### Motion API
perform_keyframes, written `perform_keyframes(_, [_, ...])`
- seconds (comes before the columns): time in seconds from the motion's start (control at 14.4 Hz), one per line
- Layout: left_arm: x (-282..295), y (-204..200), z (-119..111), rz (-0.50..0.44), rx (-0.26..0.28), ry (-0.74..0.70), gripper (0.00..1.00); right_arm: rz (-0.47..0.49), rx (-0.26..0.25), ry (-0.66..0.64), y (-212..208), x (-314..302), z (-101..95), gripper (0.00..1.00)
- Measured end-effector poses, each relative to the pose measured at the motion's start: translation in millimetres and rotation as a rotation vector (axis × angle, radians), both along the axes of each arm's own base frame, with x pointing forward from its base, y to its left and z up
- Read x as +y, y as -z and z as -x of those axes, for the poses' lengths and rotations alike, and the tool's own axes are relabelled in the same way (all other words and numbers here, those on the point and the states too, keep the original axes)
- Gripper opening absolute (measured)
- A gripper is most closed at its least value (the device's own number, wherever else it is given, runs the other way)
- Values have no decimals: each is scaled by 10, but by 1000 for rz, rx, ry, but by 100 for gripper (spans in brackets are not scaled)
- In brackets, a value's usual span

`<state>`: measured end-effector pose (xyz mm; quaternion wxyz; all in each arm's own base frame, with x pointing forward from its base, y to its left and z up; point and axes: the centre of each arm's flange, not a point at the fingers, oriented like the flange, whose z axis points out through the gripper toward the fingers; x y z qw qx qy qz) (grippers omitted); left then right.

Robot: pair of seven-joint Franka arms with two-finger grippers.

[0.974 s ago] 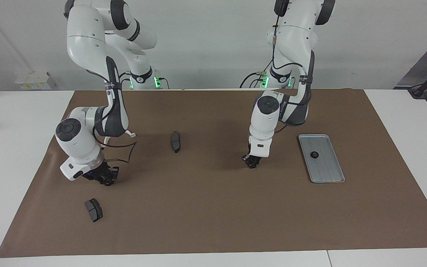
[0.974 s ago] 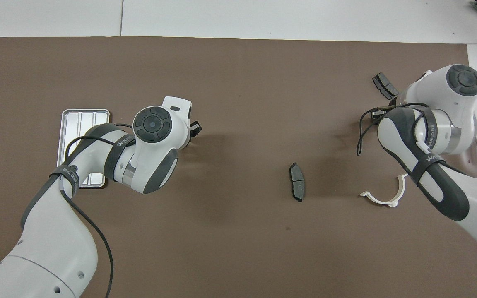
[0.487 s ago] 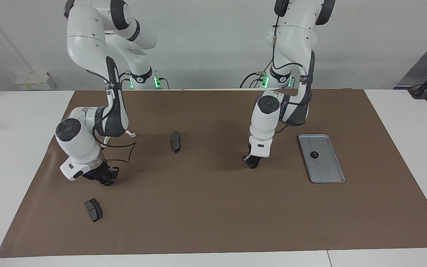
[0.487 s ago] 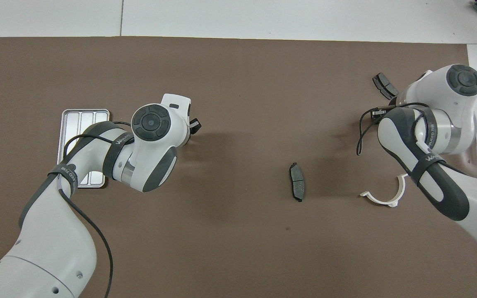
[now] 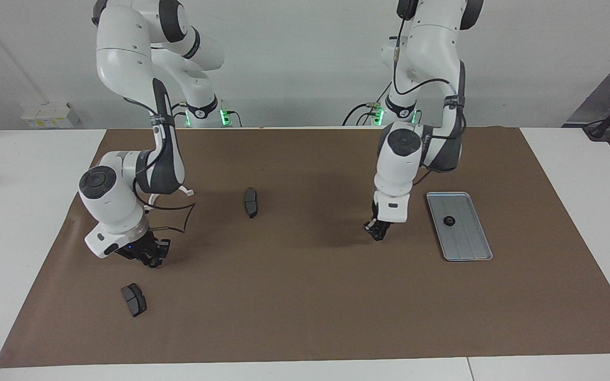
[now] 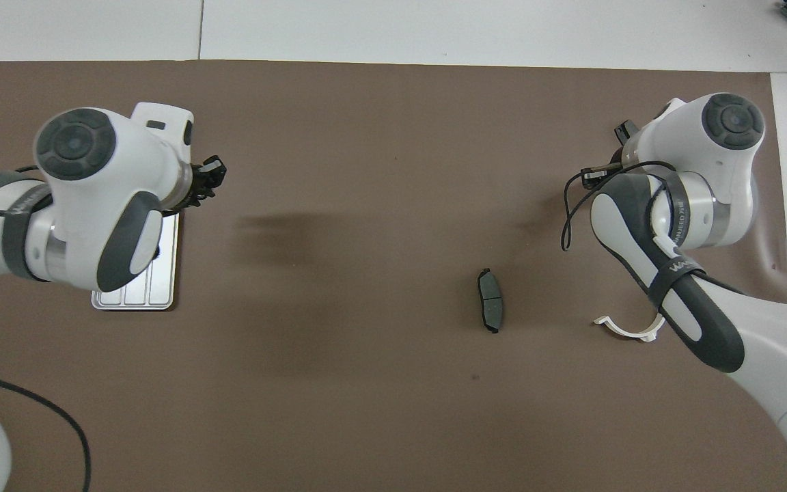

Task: Pick bearing gear from pile to tray
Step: 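Place the second bearing on the tray while the right gripper carries the third, then set the third bearing down at center with the right gripper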

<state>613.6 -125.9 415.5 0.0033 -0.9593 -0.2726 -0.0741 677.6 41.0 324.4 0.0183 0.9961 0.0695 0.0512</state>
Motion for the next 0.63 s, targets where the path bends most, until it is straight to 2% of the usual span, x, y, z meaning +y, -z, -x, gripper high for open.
perform_keyframes(0.14, [622, -51, -54, -13, 3, 14, 24, -6, -38, -84, -115, 586, 7, 35])
perform_keyframes(0.28, [1156, 64, -60, -6, 13, 73, 24, -25, -98, -179, -201, 1304, 88, 35])
perform_keyframes(0.49, [1594, 361, -42, -3, 4, 129, 24, -82, -167, -210, -354, 2419, 383, 35])
perform_keyframes(0.63, [1587, 628, -44, -2, 0, 144, 24, -130, -221, -230, -464, 3012, 610, 35])
